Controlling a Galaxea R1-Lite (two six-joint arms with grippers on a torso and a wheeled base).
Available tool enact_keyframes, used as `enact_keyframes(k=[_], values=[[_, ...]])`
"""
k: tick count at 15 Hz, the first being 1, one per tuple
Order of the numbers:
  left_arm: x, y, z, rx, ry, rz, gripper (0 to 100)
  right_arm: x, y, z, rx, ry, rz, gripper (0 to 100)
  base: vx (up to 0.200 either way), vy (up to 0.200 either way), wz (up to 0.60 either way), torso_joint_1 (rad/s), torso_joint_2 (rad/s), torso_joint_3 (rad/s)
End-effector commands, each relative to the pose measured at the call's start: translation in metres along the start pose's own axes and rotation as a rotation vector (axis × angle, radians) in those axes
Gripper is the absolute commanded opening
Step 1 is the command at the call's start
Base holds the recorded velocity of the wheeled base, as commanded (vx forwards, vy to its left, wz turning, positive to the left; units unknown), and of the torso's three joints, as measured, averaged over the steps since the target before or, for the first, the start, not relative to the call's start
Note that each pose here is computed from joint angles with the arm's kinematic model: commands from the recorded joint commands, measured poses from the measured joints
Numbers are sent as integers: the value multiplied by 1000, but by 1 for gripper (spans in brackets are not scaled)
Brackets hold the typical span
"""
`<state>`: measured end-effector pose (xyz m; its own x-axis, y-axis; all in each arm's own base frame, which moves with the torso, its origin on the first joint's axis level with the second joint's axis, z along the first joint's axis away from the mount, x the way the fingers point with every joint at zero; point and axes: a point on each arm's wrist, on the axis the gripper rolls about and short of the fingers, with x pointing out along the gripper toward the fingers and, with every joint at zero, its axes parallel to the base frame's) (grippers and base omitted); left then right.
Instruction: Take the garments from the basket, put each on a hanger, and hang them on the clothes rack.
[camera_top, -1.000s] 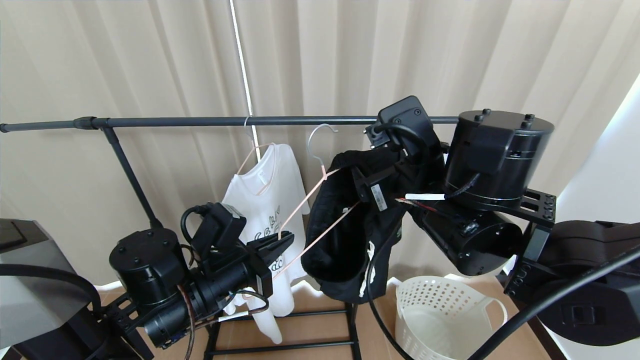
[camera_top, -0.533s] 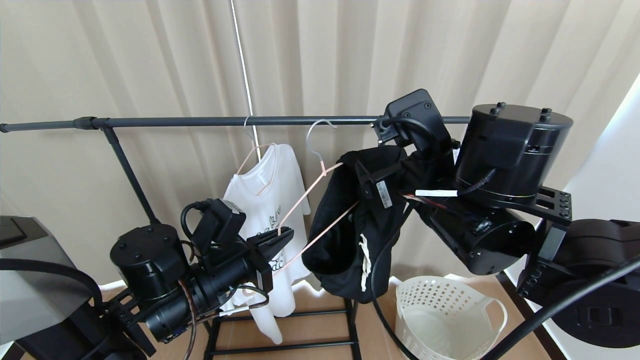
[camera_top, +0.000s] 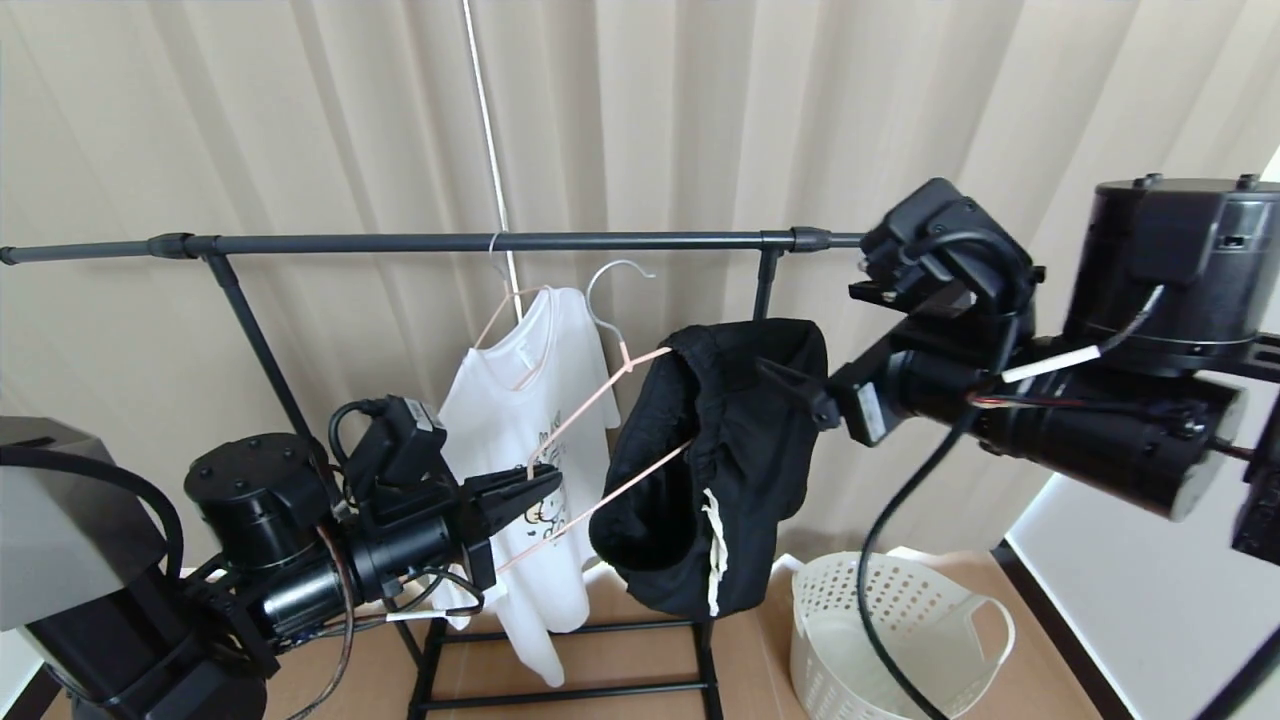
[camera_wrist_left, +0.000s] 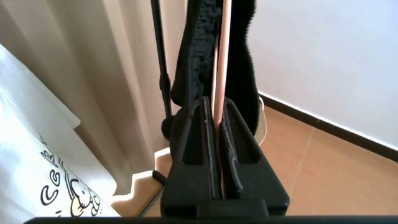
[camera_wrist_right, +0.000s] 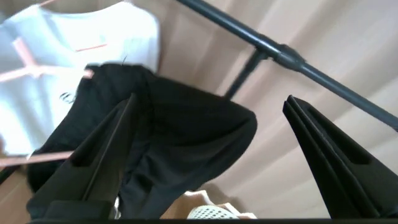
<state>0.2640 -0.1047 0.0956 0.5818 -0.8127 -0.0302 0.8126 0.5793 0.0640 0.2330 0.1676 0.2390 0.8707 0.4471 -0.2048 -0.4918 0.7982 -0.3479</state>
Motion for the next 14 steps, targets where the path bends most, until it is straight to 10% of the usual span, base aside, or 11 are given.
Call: enact_keyframes(k=[1, 6, 9, 14], values=[[-7, 8, -2, 4, 0, -20, 0, -35, -33, 4, 21, -18, 11, 100, 0, 0, 0, 0, 0, 0], [-11, 9, -2, 54, -18, -176, 0, -33, -64, 6, -79, 84, 246, 100, 0, 0, 0, 0, 0, 0], [-14, -1, -7, 87, -11, -275, 0, -7, -75, 9, -207, 212, 617, 100, 0, 0, 0, 0, 0, 0], [-9, -13, -7, 103, -14, -321, 0, 2, -67, 1, -181, 160, 842, 100, 0, 0, 0, 0, 0, 0]])
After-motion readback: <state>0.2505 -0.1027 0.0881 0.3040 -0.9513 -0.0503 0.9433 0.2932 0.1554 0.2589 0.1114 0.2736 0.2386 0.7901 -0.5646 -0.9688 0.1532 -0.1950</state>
